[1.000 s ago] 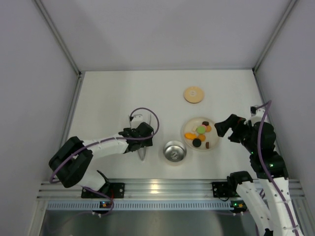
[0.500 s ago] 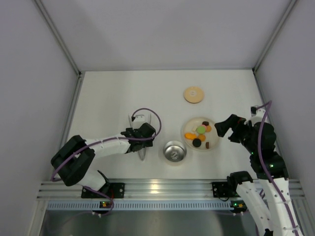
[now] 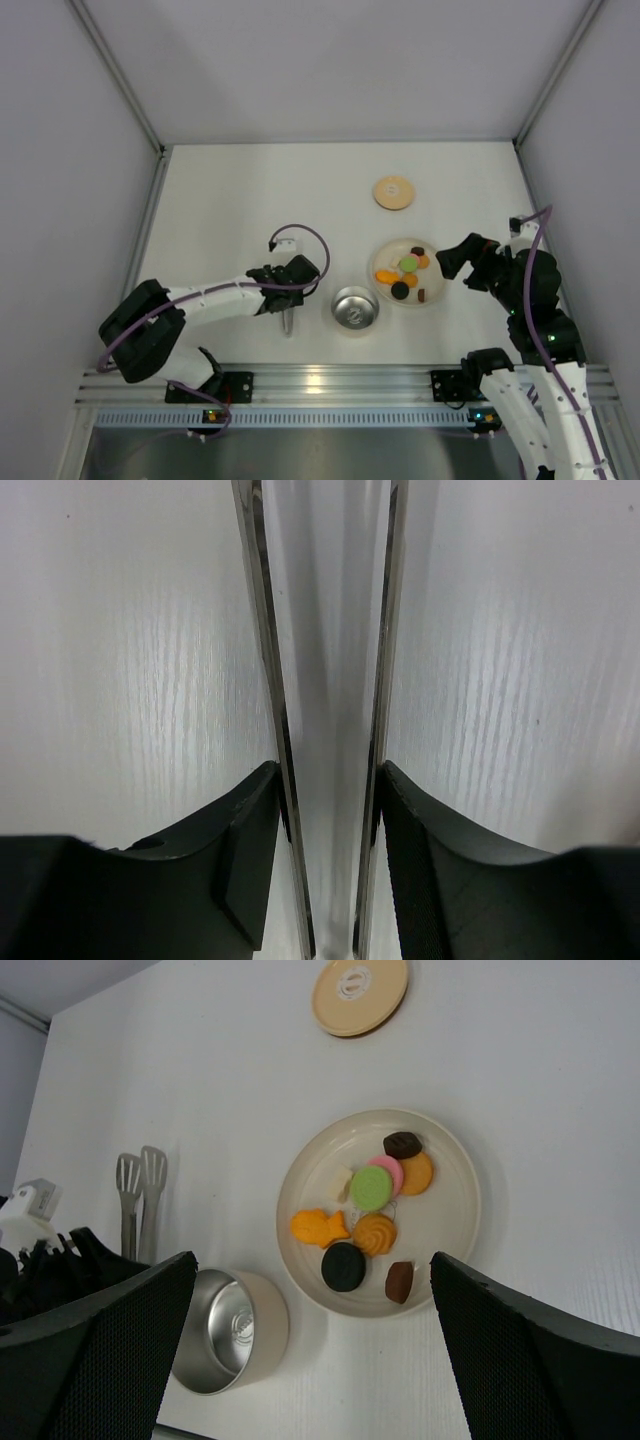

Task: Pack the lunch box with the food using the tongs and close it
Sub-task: Pick up the clamp at the center of the board.

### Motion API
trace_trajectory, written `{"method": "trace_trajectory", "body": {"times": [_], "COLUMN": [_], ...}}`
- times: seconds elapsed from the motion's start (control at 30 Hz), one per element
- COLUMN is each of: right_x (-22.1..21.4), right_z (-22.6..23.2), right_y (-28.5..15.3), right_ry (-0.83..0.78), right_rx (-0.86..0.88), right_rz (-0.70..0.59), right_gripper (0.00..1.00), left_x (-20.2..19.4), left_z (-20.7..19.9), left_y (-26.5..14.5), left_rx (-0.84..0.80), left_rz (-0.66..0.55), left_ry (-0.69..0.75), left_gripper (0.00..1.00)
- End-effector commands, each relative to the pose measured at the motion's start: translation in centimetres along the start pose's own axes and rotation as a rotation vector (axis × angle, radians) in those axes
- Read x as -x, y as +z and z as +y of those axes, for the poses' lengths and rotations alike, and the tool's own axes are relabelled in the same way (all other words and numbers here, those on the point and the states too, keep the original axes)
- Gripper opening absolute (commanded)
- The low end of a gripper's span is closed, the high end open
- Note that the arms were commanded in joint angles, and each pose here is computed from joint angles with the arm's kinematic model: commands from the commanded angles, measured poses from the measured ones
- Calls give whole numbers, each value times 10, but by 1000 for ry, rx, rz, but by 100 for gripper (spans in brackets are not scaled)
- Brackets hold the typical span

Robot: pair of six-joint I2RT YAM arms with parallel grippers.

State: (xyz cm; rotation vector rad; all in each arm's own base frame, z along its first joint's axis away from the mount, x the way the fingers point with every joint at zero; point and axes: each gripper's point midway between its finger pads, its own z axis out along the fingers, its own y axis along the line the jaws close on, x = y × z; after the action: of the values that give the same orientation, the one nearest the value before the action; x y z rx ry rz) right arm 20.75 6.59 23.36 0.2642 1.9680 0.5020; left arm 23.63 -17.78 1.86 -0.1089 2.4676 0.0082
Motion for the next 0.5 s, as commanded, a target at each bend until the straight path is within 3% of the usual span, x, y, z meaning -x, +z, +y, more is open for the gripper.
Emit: {"method": "trace_trajectory", "body": {"times": [0.0,0.17,0.47], "right_x": [9,9,13], "right_z": [2,5,7], "right_y": [-2,-2,-3], "right_ry": [0,3,1], "right_rx": [7,20,24], "right_rz": [-36,-34,-39], "right_gripper": [99,99,99], "left_x": [15,61,86], "left_z": [-6,-21,-28], "left_y": [-38,-85,-129], "left_rx": [-31,-80,-132], "left_rz": [-3,-81,-120], "left_ry": [7,19,53], "left_gripper": [48,48,49]}}
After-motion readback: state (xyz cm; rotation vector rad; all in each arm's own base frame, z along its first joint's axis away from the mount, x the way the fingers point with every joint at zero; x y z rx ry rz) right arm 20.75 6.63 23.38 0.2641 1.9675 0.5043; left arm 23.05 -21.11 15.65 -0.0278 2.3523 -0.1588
